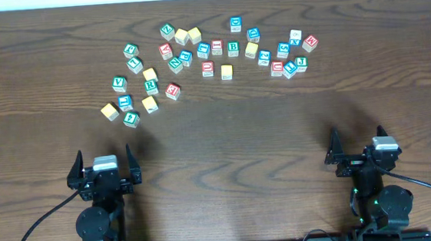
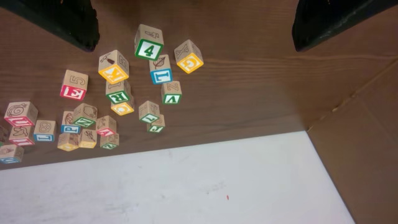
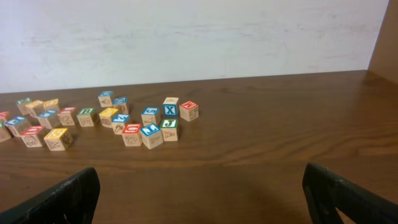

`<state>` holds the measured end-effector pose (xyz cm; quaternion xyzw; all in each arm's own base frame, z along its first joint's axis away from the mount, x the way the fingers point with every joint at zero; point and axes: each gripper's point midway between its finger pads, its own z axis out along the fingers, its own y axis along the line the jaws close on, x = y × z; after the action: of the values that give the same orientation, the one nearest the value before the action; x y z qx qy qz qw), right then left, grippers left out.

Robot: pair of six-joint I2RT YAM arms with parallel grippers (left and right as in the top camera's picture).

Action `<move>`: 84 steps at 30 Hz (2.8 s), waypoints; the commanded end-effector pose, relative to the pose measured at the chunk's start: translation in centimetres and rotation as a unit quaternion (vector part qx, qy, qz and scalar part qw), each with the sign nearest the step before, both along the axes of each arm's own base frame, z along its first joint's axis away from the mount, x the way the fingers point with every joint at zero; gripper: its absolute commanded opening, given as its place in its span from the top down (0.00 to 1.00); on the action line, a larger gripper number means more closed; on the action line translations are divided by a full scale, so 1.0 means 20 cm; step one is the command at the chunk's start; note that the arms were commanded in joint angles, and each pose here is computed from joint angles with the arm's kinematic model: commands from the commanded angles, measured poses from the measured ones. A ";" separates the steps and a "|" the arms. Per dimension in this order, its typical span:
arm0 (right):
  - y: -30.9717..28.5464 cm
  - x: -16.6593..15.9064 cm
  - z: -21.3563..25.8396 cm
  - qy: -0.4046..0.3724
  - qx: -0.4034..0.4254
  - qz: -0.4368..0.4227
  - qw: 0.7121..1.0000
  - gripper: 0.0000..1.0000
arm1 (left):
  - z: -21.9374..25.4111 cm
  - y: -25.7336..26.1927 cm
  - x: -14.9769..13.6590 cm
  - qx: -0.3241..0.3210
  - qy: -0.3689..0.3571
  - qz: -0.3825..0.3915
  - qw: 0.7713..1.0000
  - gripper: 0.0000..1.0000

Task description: Spell out AI2

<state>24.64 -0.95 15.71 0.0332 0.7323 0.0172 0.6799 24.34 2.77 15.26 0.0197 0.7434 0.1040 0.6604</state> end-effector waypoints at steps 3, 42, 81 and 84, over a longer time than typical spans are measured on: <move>0.00 0.00 0.00 0.000 -0.004 0.001 1.000 0.01 | -0.08 0.00 -0.01 0.005 0.026 0.002 1.000 0.02; 0.00 0.00 0.00 0.000 -0.004 0.001 1.000 0.01 | -0.08 0.00 -0.01 0.006 0.026 0.002 1.000 0.02; 0.00 0.00 0.00 0.000 -0.004 0.001 1.000 0.01 | -0.07 0.00 0.00 0.000 0.020 0.002 1.000 0.02; 0.00 0.00 0.00 0.000 -0.004 0.001 1.000 0.01 | -0.04 0.00 -0.01 -0.009 0.012 0.003 1.000 0.02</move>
<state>24.64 -0.95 15.71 0.0332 0.7323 0.0172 0.6799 24.34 2.77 15.30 0.0183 0.7430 0.1028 0.6611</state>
